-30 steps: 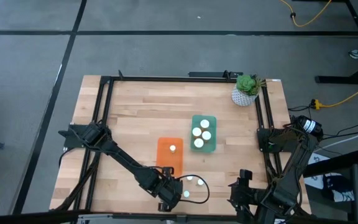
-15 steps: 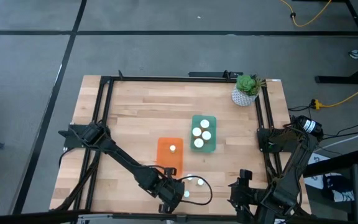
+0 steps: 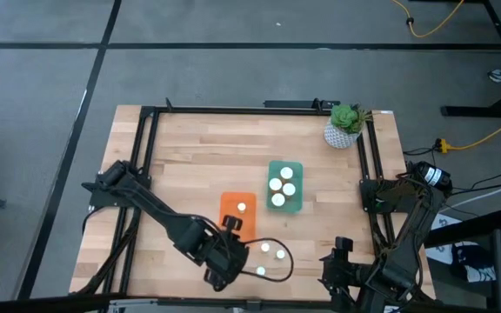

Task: Pick and place medicine bottles into bin by pill shape (circle, oval)
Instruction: Put the small pink tablet bottle into the orange bin

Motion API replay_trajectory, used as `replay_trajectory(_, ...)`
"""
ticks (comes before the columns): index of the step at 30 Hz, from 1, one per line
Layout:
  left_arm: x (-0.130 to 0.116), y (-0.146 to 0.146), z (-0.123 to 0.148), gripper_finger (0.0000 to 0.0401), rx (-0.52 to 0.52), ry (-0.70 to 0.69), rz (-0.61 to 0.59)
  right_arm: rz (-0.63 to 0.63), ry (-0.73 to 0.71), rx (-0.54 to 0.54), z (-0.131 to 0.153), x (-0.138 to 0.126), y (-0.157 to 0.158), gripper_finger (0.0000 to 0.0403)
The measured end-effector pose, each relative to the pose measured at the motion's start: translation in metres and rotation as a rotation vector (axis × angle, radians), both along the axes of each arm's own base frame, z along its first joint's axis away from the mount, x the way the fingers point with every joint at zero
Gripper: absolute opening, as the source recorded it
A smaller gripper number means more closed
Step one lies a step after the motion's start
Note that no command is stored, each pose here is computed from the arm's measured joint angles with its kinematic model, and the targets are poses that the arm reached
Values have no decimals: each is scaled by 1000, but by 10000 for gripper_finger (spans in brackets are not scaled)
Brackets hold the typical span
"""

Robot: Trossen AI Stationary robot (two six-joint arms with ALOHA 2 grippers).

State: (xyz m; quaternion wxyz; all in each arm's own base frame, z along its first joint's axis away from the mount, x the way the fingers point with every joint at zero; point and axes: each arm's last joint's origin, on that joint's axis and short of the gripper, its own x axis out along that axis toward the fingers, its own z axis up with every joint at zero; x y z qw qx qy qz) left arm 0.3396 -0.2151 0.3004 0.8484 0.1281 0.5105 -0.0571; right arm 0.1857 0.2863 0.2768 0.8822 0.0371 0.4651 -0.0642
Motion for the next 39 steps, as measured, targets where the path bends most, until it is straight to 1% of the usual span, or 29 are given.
replay_trajectory(5, -9, 18, 9, 119, 81, 26, 48, 0, -3, 5, 0, 0, 0, 255)
replay_trajectory(7, -11, 22, 8, 119, 95, 24, 57, 0, -3, 5, 0, 0, 0, 255)
replay_trajectory(14, -20, 37, -9, 119, 105, 33, 101, -1, -7, 2, 0, 0, 0, 255)
replay_trajectory(17, -23, 46, -20, 119, 89, 23, 113, -2, -8, 1, 0, 0, 0, 255)
replay_trajectory(21, -26, 62, -33, 119, 24, -10, 139, -2, -9, 0, 0, 0, 0, 255)
replay_trajectory(25, -23, 79, -44, 120, -51, -71, 159, -1, -9, -1, 0, 0, 0, 255)
replay_trajectory(27, -20, 87, -53, 120, -81, -73, 163, 1, -10, -3, 0, 0, 0, 255)
replay_trajectory(30, -19, 100, -71, 120, -106, -20, 189, 1, -9, -4, 0, 0, 0, 255)
replay_trajectory(34, -17, 114, -95, 120, -155, -8, 209, 1, -9, -4, 0, 0, 0, 255)
replay_trajectory(36, -15, 118, -101, 120, -191, -45, 212, 0, -9, -4, 0, 0, 0, 255)
replay_trajectory(39, -17, 124, -109, 120, -194, -26, 224, 0, -8, -4, 0, 0, 0, 255)
